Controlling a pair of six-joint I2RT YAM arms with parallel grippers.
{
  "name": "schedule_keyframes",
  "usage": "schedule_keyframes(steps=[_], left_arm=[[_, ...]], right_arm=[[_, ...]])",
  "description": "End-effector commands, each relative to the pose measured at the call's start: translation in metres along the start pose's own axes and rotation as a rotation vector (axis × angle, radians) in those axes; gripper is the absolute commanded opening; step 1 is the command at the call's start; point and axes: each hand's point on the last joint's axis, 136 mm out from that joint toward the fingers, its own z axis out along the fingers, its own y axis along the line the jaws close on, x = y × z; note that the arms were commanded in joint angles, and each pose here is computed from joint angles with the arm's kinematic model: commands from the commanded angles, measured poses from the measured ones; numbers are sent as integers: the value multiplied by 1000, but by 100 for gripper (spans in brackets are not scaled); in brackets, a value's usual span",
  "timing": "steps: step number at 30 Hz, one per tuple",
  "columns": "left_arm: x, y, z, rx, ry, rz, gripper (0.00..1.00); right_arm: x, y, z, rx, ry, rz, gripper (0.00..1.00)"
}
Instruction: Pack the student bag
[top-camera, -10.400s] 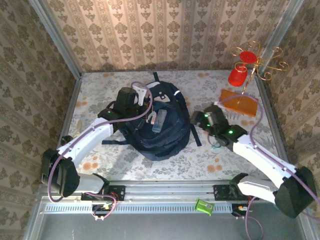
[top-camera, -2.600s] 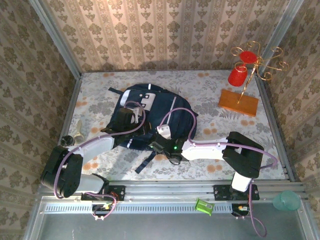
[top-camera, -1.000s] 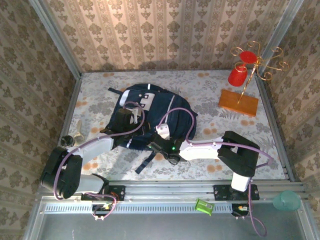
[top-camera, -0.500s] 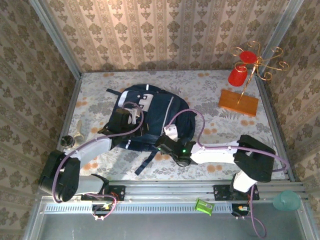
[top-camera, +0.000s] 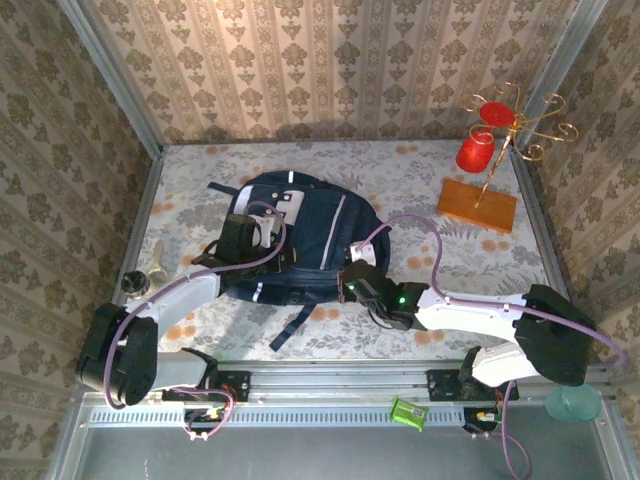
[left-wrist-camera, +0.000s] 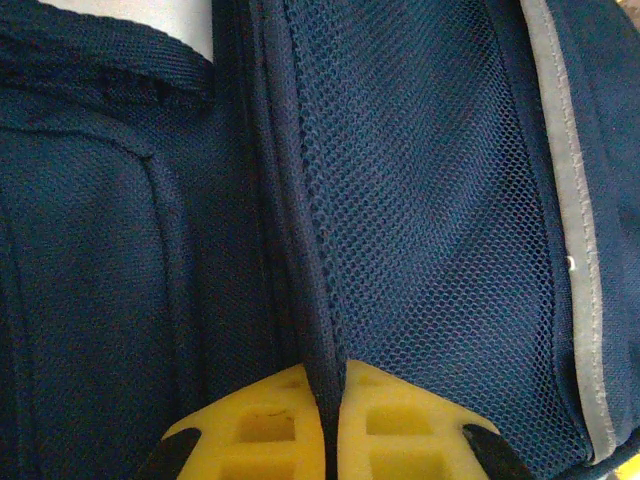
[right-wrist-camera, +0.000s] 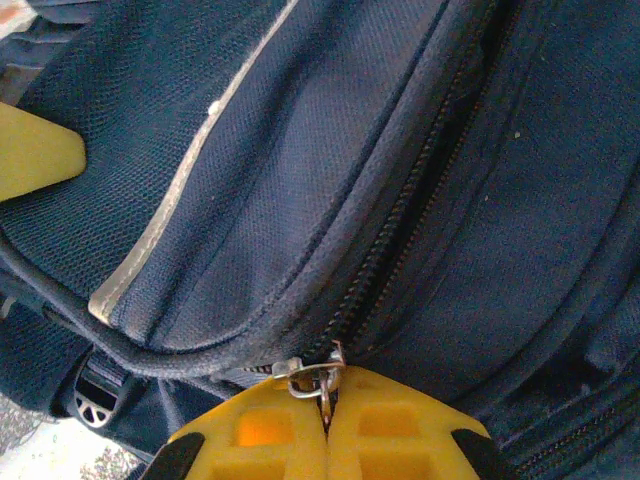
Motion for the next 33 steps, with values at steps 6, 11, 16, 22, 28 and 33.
schedule_keyframes(steps=[6, 11, 16, 22, 28, 33], left_arm=[[-7, 46, -9, -247, -13, 52, 0], [-7, 49, -9, -260, -5, 62, 0], [-9, 47, -8, -257, -7, 76, 11], [-20, 28, -26, -302, -64, 191, 52], [-10, -29, -36, -262, -186, 600, 65], [10, -77, -24, -105, -242, 920, 66]], right_arm=[[-19, -60, -14, 172, -5, -76, 0], [-21, -79, -14, 212, 21, -75, 0], [-24, -54, -12, 63, 28, -107, 0], [-27, -25, -17, -98, 32, -94, 0], [-32, -12, -21, -164, 28, -87, 0], [-37, -3, -26, -210, 16, -83, 0]])
